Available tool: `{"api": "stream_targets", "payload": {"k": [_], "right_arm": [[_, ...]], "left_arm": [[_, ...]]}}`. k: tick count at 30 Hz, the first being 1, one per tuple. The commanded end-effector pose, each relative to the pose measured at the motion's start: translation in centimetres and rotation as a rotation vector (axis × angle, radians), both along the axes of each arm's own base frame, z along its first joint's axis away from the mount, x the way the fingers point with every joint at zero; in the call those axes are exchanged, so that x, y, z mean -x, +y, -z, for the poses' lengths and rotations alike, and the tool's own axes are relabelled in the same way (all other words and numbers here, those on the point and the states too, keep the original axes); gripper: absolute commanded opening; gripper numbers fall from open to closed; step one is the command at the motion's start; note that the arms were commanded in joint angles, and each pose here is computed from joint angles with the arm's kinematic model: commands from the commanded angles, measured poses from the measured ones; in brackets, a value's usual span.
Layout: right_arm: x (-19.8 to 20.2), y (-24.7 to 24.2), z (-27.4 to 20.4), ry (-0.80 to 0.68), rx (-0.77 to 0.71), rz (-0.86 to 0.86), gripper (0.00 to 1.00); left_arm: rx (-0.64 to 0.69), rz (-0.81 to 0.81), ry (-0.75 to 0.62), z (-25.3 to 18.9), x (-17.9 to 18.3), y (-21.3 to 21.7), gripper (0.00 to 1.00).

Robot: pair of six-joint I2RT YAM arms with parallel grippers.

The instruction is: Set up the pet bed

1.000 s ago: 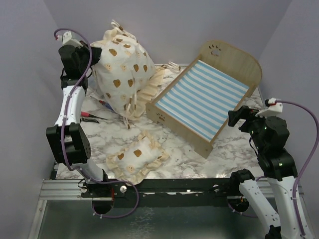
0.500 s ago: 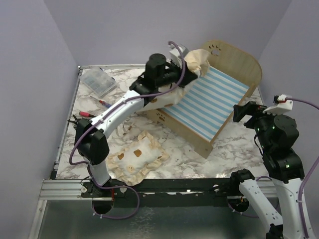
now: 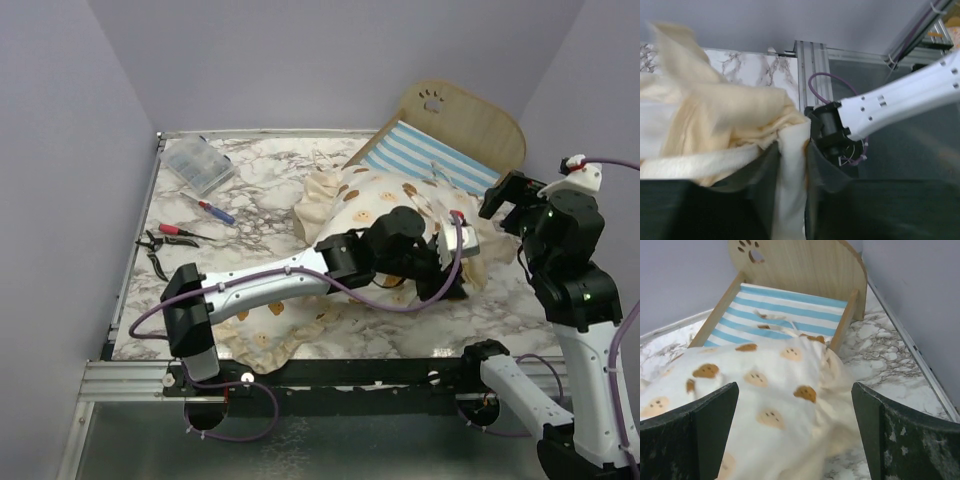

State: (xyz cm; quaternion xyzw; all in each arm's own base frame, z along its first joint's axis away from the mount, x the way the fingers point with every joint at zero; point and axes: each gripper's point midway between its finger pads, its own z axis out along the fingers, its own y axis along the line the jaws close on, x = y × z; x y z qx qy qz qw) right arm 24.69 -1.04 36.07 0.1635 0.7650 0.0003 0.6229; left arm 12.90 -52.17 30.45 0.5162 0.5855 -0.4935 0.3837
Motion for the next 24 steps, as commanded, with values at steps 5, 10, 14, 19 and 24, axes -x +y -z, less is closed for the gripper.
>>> {"api": "stream_targets", "payload": {"k": [5,10,14,19,24], "right_arm": [[-3.4,2.2,2.7,0.202,-0.003,-0.08,1.0],[-5.1,5.5,7.0,0.388,-0.059,-0.227,1.0],[-5.2,7.1,10.3,0.507,-0.092,-0.298,1.0],[-5.8,8.7,13.2,0.6,-0.12,-0.379,1.0],[-6.6,10.8,16.7,0.669,-0.194,-0.456,1.0]], "left_arm": [[0.054,-0.175,0.005,-3.9,0.6,6.8,0.66],[0.075,-0.43,0.061,-4.6,-1.7,11.3,0.76],[0.039,-0.655,0.101,-3.7,-4.8,14.8,0.79],[0.024,-0.81,0.205,-1.3,-7.6,18.5,0.85],[0.002,-0.884,0.356,2.9,-11.2,20.2,0.85]]}}
